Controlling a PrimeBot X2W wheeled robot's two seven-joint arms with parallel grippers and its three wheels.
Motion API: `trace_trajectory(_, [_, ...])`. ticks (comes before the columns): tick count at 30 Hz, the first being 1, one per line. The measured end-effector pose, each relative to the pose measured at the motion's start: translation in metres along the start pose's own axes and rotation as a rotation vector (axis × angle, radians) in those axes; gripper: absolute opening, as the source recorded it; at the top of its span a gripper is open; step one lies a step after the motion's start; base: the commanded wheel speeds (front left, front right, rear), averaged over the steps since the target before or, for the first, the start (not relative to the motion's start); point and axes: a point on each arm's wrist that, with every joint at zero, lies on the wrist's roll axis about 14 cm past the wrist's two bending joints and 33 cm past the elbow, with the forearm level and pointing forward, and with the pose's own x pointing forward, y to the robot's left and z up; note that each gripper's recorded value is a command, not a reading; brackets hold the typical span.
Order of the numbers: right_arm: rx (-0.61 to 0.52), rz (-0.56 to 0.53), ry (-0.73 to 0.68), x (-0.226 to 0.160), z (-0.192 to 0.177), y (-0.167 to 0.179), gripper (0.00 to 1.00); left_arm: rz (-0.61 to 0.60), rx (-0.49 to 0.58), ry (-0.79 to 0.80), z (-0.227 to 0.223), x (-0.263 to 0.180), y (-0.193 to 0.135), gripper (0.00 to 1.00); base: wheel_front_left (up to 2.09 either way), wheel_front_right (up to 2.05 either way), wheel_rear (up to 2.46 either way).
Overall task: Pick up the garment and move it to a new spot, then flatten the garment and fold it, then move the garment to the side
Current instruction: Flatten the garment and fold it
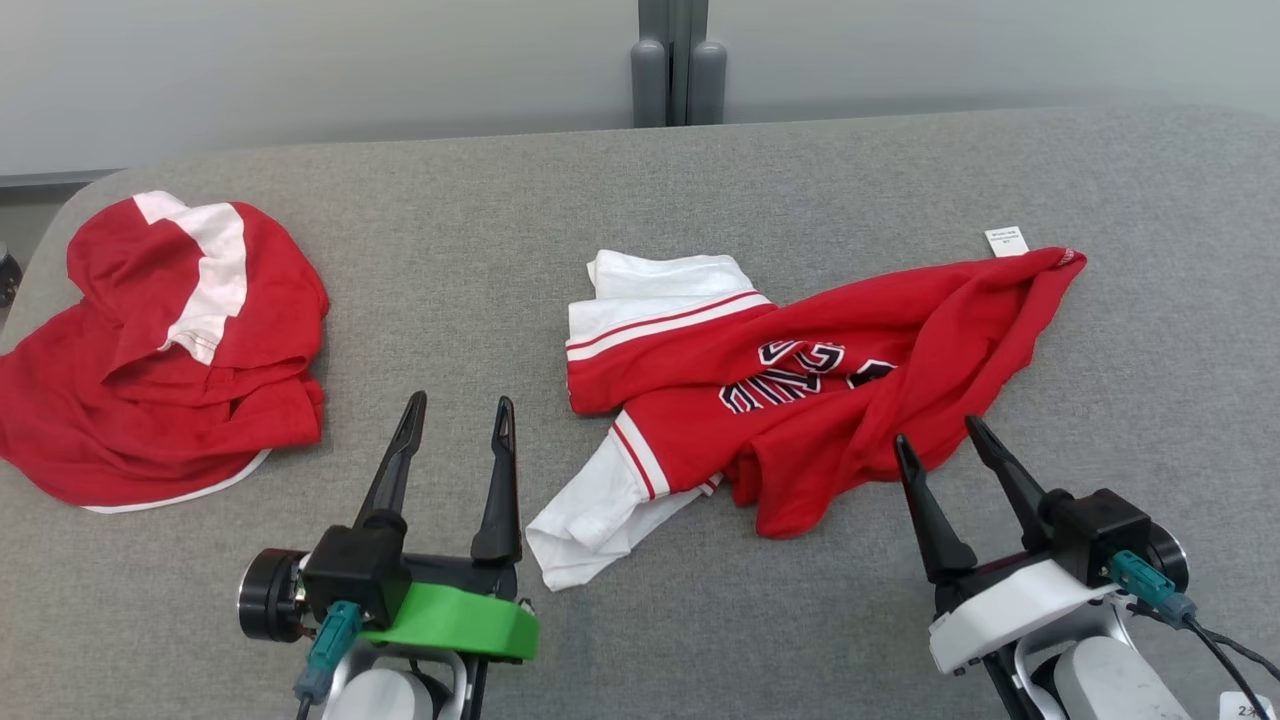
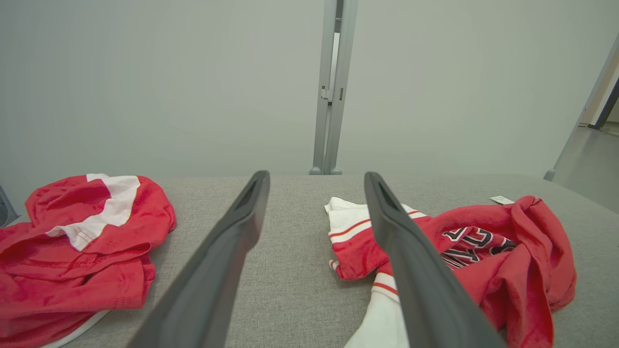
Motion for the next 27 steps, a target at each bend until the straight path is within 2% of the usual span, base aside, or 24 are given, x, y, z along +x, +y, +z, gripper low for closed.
trace_trajectory(4, [0.023,0.011,0.031,0.000,-0.011,0.007,1.00,-0.007,0.000,0.008,-0.003,0.002,-0.001,1.00,0.00,0.00,0.00])
trace_trajectory(10, [0.109,0.051,0.188,-0.006,-0.054,0.026,1.00,-0.005,0.000,0.017,-0.006,0.001,0.000,1.00,0.00,0.00,0.00])
trace_trajectory(19, [0.192,0.114,0.291,0.008,-0.082,0.048,1.00,0.035,0.010,0.027,-0.008,-0.002,0.013,1.00,0.00,0.00,0.00])
trace_trajectory(20, [0.198,0.121,0.302,0.009,-0.085,0.050,0.92,0.040,0.011,0.028,-0.009,-0.003,0.014,1.00,0.00,0.00,0.00])
trace_trajectory(21, [0.204,0.127,0.309,0.010,-0.087,0.052,0.34,0.044,0.012,0.030,-0.009,-0.003,0.016,1.00,0.00,0.00,0.00])
trace_trajectory(22, [0.212,0.132,0.316,0.011,-0.089,0.054,0.00,0.048,0.013,0.031,-0.009,-0.004,0.017,1.00,0.00,0.00,0.00])
trace_trajectory(25, [0.205,0.131,0.303,0.016,-0.087,0.050,0.00,0.058,0.015,0.034,-0.010,-0.004,0.019,1.00,0.00,0.00,0.00])
trace_trajectory(27, [0.181,0.103,0.287,0.017,-0.083,0.035,0.00,0.061,0.015,0.033,-0.010,-0.004,0.020,1.00,0.00,0.00,0.00])
